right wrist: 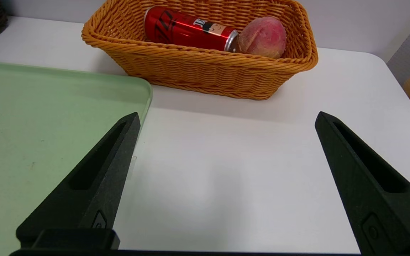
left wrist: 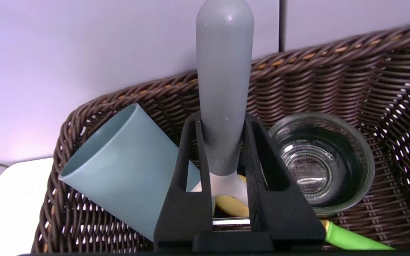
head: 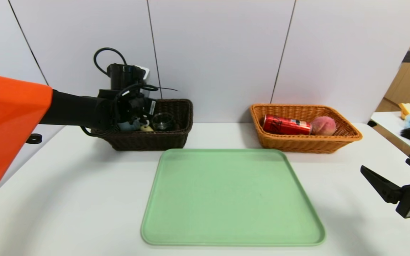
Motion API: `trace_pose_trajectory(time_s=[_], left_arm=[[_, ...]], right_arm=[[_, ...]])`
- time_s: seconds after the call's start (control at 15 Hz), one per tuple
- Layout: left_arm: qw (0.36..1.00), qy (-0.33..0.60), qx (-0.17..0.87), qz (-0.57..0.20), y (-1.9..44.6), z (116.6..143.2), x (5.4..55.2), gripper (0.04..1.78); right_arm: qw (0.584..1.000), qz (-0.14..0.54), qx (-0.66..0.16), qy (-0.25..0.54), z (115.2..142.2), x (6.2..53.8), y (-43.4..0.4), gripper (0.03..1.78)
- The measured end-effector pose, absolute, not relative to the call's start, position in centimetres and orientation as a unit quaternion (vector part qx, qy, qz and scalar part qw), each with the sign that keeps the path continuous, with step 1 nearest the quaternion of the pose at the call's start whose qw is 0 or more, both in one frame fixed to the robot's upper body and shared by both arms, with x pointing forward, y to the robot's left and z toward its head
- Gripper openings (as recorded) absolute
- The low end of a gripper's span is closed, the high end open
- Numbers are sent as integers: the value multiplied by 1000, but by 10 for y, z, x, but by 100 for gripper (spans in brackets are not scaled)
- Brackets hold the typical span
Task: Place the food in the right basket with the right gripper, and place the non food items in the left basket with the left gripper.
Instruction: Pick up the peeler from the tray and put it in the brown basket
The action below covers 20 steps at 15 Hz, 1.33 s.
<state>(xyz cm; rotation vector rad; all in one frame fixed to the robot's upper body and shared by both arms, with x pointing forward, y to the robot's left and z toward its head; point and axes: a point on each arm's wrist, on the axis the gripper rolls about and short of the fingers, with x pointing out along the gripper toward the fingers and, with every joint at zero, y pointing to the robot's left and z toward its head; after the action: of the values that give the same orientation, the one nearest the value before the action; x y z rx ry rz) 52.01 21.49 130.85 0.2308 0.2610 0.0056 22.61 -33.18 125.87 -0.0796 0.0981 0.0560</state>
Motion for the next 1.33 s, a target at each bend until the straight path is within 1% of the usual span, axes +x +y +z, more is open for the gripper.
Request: trace_pose_trajectory(time_s=[0.13, 0.27, 0.4, 0.53, 0.6, 0.8, 1.0, 1.2, 1.33], left_arm=[[986, 124, 108, 3, 215, 1309, 521, 69], [988, 116, 99, 3, 215, 1311, 521, 92], [990, 106, 96, 3, 215, 1313, 521, 109], [991, 95, 92, 3, 216, 1322, 518, 124], [992, 88, 87, -1, 217, 1329, 514, 129], [995, 61, 73, -8, 223, 1362, 488, 142], [997, 50, 54, -8, 240, 1388, 434, 151], [998, 46, 37, 3, 266, 1397, 363, 157], [998, 42, 36, 21, 287, 1394, 317, 160]], right_arm=[[998, 28, -40, 48, 1259, 227, -332, 170], [998, 28, -40, 49, 1259, 227, -332, 170], [998, 28, -40, 49, 1259, 227, -332, 170], [998, 28, -40, 44, 1262, 229, -332, 170], [998, 28, -40, 41, 1263, 229, -332, 170], [998, 31, -40, 29, 1269, 231, -331, 170], [999, 31, -40, 2, 1281, 230, -331, 170], [998, 36, -42, -14, 1288, 222, -330, 170], [998, 38, -42, -9, 1289, 211, -331, 170]])
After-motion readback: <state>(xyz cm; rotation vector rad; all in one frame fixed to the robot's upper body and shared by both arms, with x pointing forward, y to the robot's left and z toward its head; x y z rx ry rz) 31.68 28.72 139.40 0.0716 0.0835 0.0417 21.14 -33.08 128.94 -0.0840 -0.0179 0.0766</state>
